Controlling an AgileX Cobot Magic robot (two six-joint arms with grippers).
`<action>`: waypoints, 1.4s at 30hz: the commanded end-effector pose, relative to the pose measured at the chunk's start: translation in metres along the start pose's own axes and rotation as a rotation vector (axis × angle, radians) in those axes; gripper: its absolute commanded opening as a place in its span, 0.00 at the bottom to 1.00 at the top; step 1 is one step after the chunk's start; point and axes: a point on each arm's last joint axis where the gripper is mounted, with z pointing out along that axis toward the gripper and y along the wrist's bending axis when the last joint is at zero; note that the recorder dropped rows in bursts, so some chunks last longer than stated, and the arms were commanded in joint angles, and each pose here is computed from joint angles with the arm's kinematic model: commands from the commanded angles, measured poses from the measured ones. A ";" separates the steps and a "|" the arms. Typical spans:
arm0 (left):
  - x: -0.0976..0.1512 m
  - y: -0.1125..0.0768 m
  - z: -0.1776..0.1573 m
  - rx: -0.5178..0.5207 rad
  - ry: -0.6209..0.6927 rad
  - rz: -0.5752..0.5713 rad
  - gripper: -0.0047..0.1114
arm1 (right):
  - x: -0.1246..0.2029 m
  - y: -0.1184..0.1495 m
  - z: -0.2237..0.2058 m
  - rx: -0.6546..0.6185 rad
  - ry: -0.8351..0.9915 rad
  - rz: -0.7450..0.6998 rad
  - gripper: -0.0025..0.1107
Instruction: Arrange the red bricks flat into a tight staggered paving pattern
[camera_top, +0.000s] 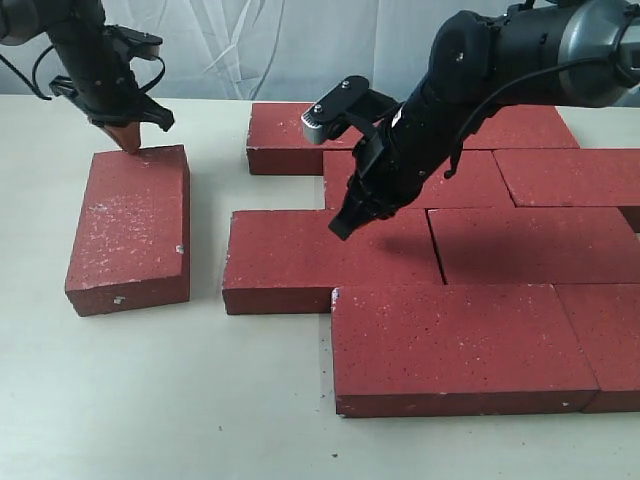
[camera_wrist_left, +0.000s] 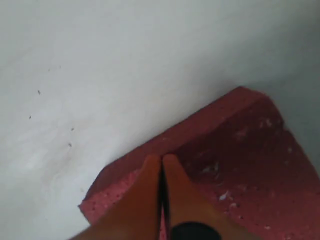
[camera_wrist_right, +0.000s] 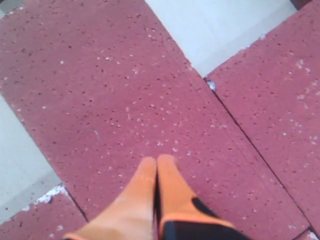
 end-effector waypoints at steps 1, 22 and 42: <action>-0.004 0.004 -0.025 -0.008 -0.123 -0.023 0.04 | -0.003 0.006 -0.002 -0.035 -0.014 -0.002 0.01; 0.011 0.007 0.024 -0.006 0.075 -0.051 0.04 | -0.006 0.009 -0.003 -0.070 -0.052 0.008 0.01; 0.085 0.039 -0.084 -0.056 0.005 -0.210 0.04 | -0.031 0.126 0.034 -0.332 -0.092 -0.481 0.01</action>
